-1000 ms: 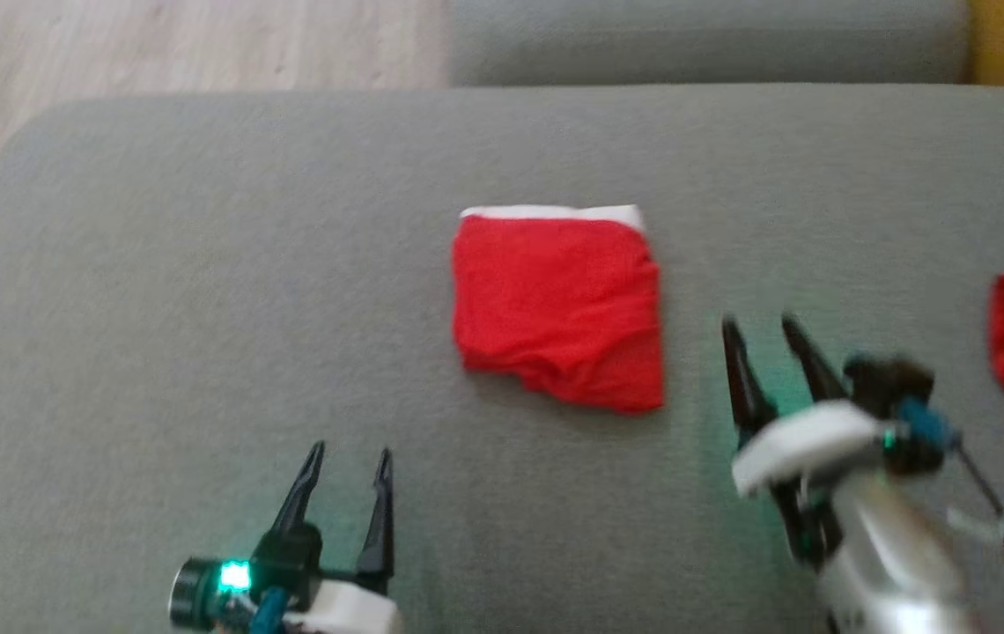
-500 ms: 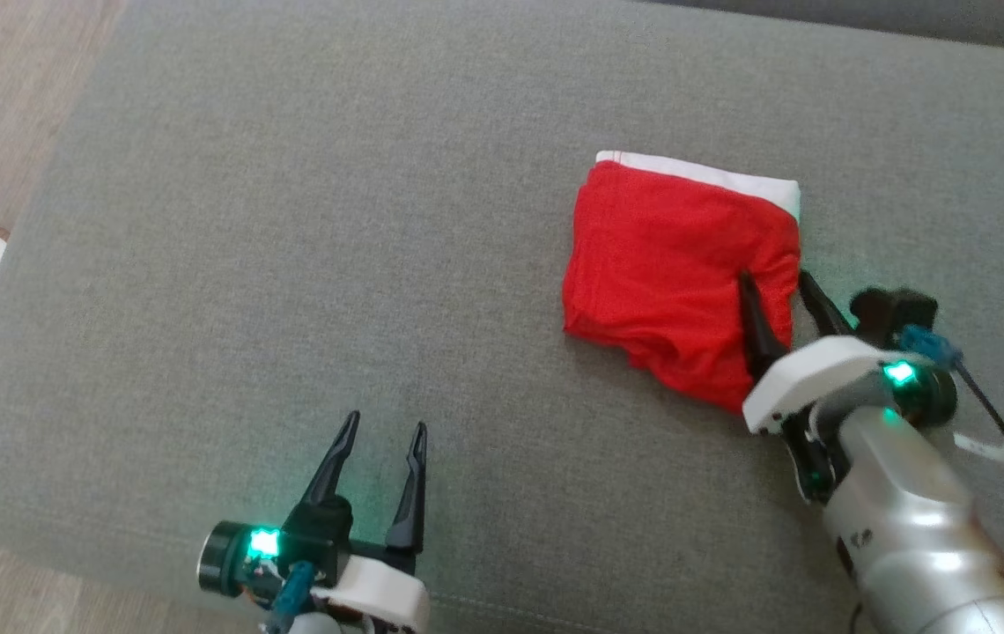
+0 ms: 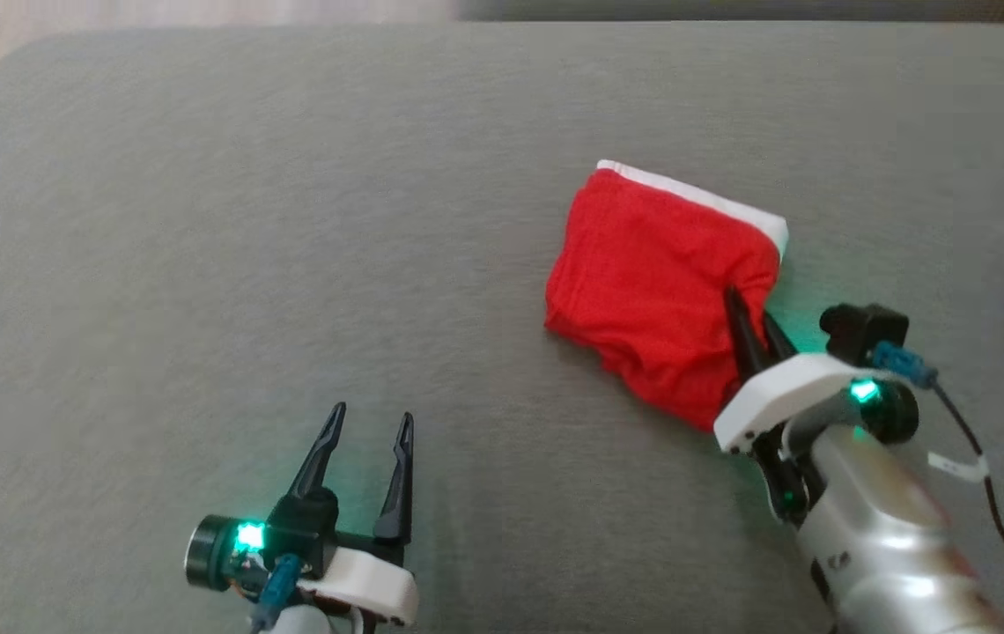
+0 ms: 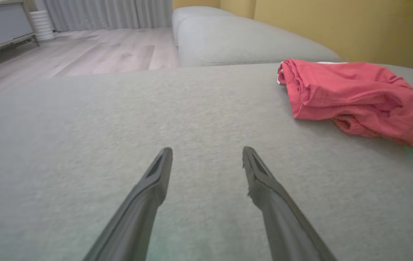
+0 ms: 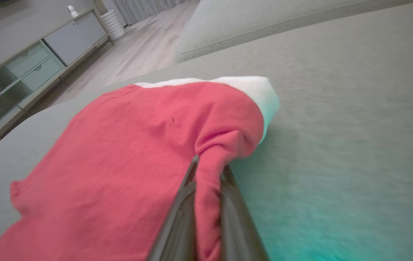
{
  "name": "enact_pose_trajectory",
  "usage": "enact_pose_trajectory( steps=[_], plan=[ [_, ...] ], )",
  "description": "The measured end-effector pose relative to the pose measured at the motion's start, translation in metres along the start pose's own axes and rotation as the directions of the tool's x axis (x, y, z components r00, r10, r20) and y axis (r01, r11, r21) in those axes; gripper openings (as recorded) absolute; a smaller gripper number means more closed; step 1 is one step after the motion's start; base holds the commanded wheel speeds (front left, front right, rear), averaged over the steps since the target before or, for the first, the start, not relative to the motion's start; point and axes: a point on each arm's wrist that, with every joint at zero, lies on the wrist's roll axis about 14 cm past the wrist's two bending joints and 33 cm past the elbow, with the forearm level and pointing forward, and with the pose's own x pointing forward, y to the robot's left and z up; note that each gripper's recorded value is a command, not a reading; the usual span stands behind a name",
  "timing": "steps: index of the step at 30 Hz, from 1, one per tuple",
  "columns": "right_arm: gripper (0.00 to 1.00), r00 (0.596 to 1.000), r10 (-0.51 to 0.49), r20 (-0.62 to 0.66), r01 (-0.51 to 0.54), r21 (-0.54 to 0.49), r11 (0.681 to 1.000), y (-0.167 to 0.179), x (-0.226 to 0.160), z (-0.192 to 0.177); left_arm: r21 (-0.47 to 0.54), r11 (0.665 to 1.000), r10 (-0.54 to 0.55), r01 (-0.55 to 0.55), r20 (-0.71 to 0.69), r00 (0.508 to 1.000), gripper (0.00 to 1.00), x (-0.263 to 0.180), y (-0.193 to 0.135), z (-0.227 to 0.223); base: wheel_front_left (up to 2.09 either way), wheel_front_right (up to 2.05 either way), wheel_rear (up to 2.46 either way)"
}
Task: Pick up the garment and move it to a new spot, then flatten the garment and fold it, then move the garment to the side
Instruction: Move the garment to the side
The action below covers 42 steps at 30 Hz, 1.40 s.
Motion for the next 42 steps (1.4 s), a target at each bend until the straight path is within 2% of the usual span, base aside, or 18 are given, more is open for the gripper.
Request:
enact_pose_trajectory(
  steps=[5,6,13,19,21,24,26,28,31,36,37,38,41,42],
  plan=[
    [0.0,0.992,-0.124,0.037,0.123,0.012,0.992,-0.045,-0.042,0.002,0.02,0.985,-0.172,0.172,0.022,0.985,1.0,0.021,-0.05,0.009,0.0,0.0,0.0],
    [0.0,0.983,-0.174,0.059,0.174,0.017,0.985,-0.062,-0.059,0.006,0.03,0.968,-0.251,0.249,0.041,0.967,1.0,0.032,-0.074,0.017,0.0,0.0,0.0],
    [0.0,0.93,-0.353,0.099,0.349,0.059,0.935,-0.116,-0.121,0.007,0.062,0.866,-0.5,0.496,0.053,0.865,1.0,0.046,-0.161,0.026,0.0,0.0,0.0],
    [0.0,0.889,-0.451,0.08,0.446,0.075,0.892,-0.141,-0.159,-0.007,0.064,0.783,-0.62,0.618,0.006,0.785,1.0,0.041,-0.206,0.011,0.0,0.0,0.0],
    [0.0,0.888,-0.454,0.067,0.451,0.054,0.891,-0.143,-0.161,-0.01,0.06,0.775,-0.63,0.629,-0.009,0.776,1.0,0.041,-0.209,0.005,0.0,0.0,0.0],
    [0.0,0.899,-0.433,0.071,0.434,-0.003,0.901,-0.147,-0.153,-0.001,0.054,0.788,-0.612,0.613,-0.026,0.79,1.0,0.043,-0.201,-0.002,0.0,0.0,0.0],
    [0.0,0.907,-0.412,0.089,0.418,-0.061,0.906,-0.153,-0.146,0.015,0.051,0.802,-0.594,0.595,-0.028,0.804,1.0,0.044,-0.194,-0.002,0.0,0.0,0.0],
    [0.0,0.908,-0.405,0.108,0.417,-0.135,0.899,-0.167,-0.143,0.037,0.042,0.826,-0.562,0.562,-0.027,0.827,1.0,0.048,-0.182,-0.003,0.0,0.0,0.0],
    [0.0,0.9,-0.419,0.121,0.436,-0.266,0.86,-0.197,-0.146,0.072,0.037,0.868,-0.494,0.494,-0.022,0.869,1.0,0.055,-0.158,-0.002,0.0,0.0,0.0],
    [0.0,0.872,-0.484,0.079,0.467,-0.434,0.77,-0.241,-0.155,0.103,0.034,0.903,-0.428,0.429,-0.024,0.903,1.0,0.057,-0.133,-0.004,0.0,0.0,0.0],
    [0.0,0.862,-0.502,0.065,0.474,-0.452,0.756,-0.249,-0.157,0.105,0.032,0.908,-0.418,0.419,-0.024,0.908,1.0,0.057,-0.128,-0.004,0.0,0.0,0.0],
    [0.0,0.862,-0.502,0.065,0.474,-0.452,0.756,-0.249,-0.157,0.105,0.032,0.908,-0.418,0.419,-0.024,0.908,1.0,0.057,-0.128,-0.004,0.0,0.0,0.0],
    [0.0,0.838,-0.544,0.039,0.487,-0.502,0.715,-0.268,-0.16,0.111,0.023,0.917,-0.398,0.398,-0.027,0.917,1.0,0.057,-0.119,-0.006,0.0,0.0,0.0],
    [0.04,0.828,-0.56,0.035,0.496,-0.51,0.702,-0.275,-0.162,0.113,0.021,0.92,-0.391,0.392,-0.028,0.92,1.0,0.057,-0.117,-0.006,0.0,0.0,0.0]
  ],
)
